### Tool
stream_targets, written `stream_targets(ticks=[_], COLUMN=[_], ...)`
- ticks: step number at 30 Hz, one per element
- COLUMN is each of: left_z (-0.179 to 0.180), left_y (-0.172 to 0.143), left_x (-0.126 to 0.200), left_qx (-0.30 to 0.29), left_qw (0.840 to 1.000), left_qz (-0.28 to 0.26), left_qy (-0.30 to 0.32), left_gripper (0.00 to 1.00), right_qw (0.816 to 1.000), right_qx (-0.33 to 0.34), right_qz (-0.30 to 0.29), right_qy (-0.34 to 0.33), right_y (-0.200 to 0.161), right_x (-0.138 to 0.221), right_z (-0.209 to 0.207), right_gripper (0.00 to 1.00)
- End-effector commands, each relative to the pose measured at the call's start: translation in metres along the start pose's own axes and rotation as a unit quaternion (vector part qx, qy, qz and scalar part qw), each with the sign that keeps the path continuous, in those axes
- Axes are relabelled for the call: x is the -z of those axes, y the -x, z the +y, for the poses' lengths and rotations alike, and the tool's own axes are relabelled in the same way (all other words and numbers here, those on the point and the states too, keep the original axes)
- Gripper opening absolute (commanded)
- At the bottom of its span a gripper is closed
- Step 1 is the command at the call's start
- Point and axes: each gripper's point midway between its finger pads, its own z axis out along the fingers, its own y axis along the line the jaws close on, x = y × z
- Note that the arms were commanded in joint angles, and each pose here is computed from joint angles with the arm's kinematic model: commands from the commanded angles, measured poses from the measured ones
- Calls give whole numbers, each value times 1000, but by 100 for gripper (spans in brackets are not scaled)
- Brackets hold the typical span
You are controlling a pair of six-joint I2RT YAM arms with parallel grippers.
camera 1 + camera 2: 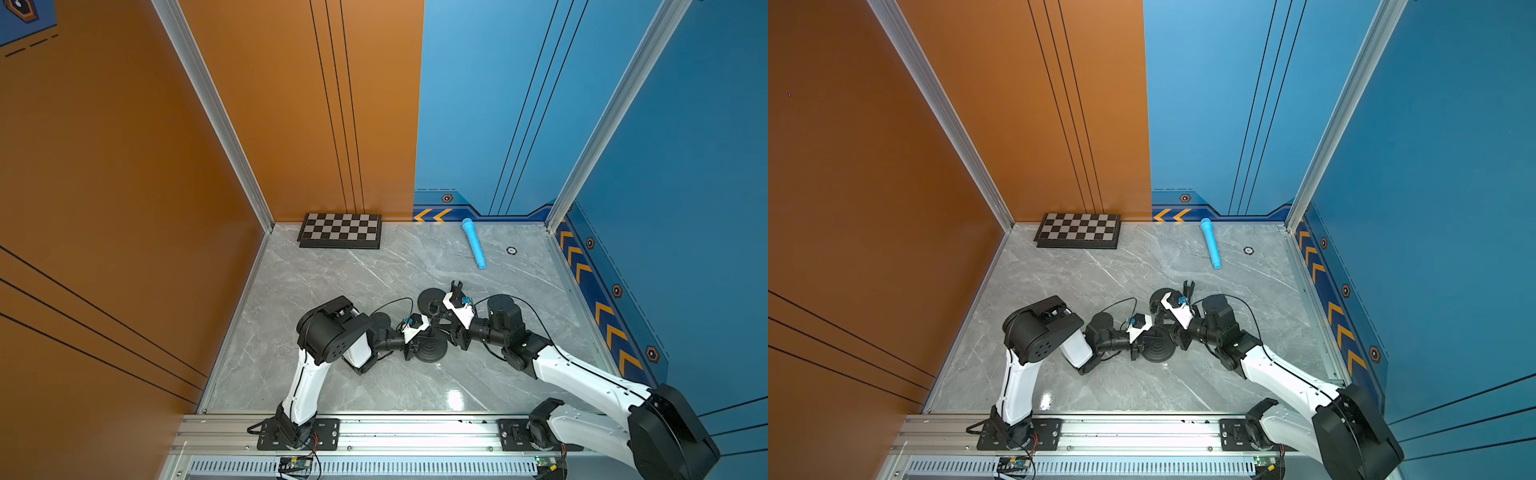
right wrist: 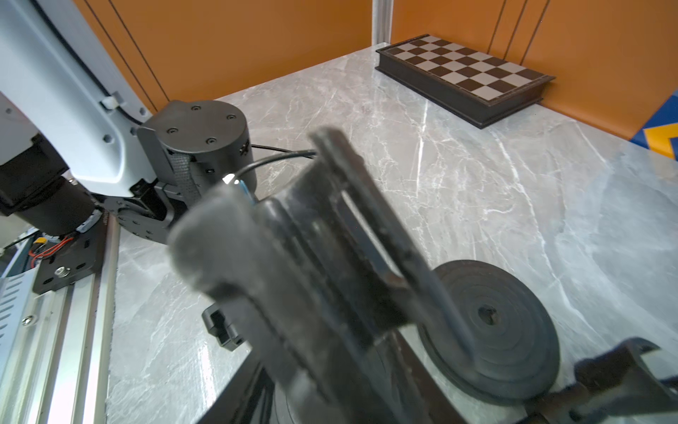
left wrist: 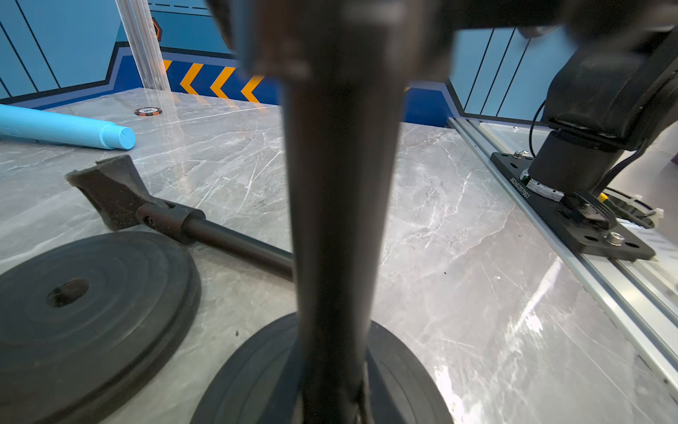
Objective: Assemble a microphone stand
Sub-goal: Screw the microphone stand pole into the microphone stand base.
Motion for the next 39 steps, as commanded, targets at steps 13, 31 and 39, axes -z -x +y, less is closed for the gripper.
stream_targets(ticks=[13,31,39], left_z=[-6,-3,-22], left_y=[-21,-11,-21], left_x=[6,3,1], left_qx=[30,25,3], left_qw=[999,999,999], left_qz=[33,25,34], left_qy=[-7,15,-32], left_gripper=[11,0,0], right_qw=[999,986,999], right_qx=[3,-42,-10], right_qz=[-13,14,-11], right_qy=[-31,-163,29], right_y=[8,-25,6], right_x=[-13,-8,8], right_z=[-11,-5,10], right_gripper=[5,16,54])
